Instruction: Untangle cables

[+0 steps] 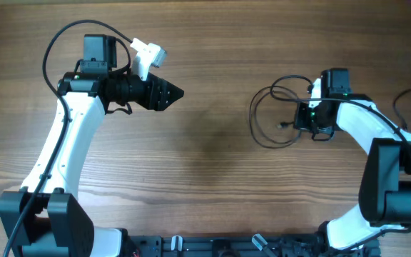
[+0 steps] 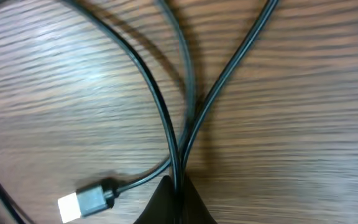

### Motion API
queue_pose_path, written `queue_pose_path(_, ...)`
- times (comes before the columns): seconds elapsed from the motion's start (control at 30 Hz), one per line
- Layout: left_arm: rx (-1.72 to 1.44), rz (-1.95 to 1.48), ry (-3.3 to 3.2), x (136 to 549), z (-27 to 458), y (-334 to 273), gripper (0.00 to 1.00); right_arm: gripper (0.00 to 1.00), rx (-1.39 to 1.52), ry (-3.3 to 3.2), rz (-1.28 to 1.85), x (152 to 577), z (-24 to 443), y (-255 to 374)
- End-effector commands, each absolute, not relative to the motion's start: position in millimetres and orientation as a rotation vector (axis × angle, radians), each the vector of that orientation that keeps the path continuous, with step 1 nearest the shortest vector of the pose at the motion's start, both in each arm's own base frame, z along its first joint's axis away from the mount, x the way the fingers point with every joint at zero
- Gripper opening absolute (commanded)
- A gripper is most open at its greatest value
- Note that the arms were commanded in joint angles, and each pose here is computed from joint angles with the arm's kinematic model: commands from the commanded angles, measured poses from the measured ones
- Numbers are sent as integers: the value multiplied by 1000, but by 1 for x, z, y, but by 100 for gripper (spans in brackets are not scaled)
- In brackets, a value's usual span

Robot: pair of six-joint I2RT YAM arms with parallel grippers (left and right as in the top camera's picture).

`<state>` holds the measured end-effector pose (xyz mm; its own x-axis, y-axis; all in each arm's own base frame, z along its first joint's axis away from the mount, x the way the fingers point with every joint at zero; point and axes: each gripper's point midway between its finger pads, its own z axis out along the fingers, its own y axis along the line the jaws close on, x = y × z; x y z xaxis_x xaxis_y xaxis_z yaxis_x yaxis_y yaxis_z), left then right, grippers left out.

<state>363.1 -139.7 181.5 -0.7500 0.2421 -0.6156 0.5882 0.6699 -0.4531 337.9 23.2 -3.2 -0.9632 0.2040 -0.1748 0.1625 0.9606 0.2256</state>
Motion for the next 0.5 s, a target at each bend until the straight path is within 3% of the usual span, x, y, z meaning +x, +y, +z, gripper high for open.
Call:
queue_pose_path(0.0,673,-916,2350,362,182,-144,71,5,216,2914,497,344,3,56)
queue_pose_path(0.27,672,-917,2353,362,181,-144,71,5,145,2860,498,367,88,80)
queue_pose_path(0.47,667,-885,2368,363,179,-141,71,5,111,2886,339,357,156,62)
